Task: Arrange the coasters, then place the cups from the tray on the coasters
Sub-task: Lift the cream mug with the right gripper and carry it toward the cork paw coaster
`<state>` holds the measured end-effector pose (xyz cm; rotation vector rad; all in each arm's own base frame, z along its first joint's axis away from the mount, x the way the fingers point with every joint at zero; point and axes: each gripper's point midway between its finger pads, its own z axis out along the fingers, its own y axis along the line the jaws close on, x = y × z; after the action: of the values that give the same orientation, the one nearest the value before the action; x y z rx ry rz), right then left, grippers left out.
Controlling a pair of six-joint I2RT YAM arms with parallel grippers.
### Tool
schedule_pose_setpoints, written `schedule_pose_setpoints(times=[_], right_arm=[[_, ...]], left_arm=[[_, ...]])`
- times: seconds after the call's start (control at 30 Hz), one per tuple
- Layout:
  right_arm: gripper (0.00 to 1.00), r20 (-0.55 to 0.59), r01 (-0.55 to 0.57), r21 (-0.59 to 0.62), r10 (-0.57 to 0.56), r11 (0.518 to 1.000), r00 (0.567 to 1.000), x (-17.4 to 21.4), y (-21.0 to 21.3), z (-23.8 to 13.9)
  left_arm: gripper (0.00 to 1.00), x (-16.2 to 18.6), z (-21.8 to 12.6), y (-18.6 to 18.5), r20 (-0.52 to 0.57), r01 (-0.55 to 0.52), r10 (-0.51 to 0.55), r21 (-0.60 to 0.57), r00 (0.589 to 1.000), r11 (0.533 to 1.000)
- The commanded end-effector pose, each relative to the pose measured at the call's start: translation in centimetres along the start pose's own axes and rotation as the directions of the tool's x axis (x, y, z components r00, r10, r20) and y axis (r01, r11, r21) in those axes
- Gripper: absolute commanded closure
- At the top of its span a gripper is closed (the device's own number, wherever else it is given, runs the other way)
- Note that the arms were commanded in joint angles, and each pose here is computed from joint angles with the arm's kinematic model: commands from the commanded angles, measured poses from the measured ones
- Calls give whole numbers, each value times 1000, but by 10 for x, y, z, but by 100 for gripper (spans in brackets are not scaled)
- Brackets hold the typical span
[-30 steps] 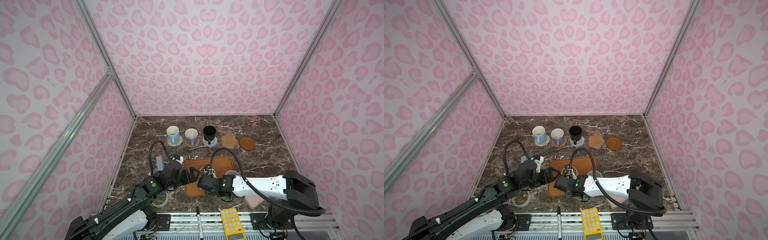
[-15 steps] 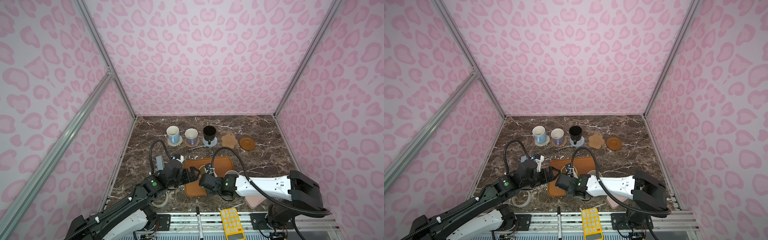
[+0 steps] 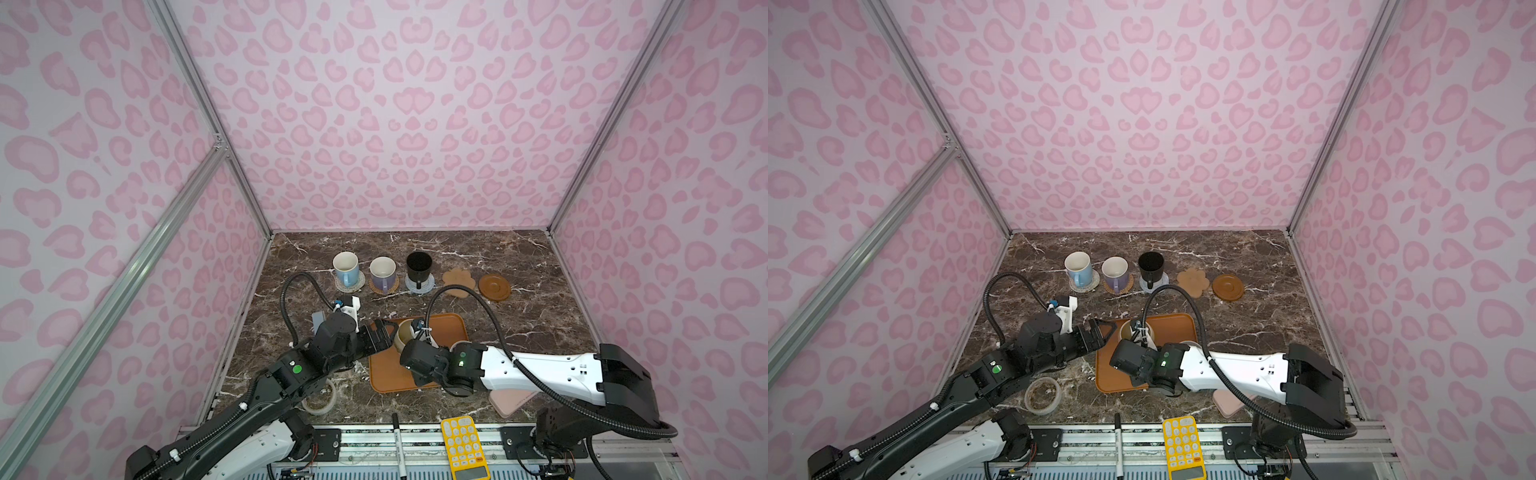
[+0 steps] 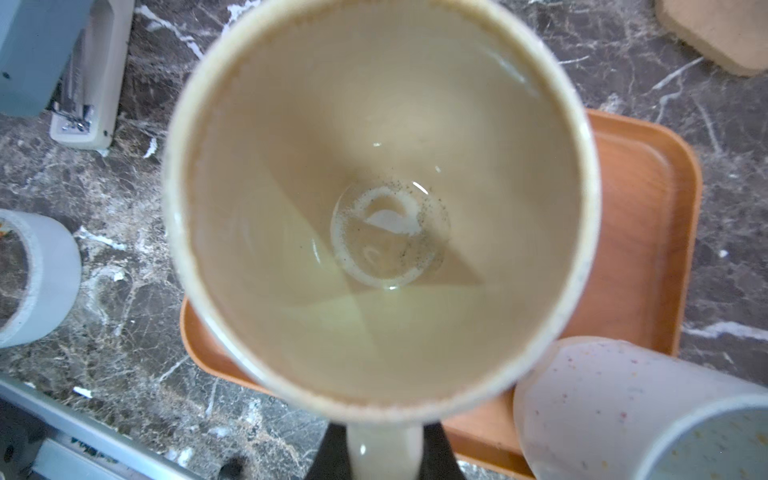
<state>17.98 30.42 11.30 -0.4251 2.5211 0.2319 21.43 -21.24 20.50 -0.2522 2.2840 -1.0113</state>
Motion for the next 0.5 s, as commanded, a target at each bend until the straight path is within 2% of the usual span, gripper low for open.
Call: schedule_pose_setpoints(times=[0.0, 0.23, 0.47], right_arm=[[100, 83, 0, 21, -2, 1000, 997, -25, -5, -9], [100, 133, -44, 25, 40, 999, 990, -53, -27, -27], [100, 156, -117, 30, 111, 993, 982, -75, -65, -36]], left_arm=[[4, -14, -7, -8, 50, -1, 1, 0, 999, 1000], [3, -34, -9, -27, 101, 0, -1, 17, 995, 1000], [3, -42, 10, -51, 68, -44, 43, 21, 997, 999]])
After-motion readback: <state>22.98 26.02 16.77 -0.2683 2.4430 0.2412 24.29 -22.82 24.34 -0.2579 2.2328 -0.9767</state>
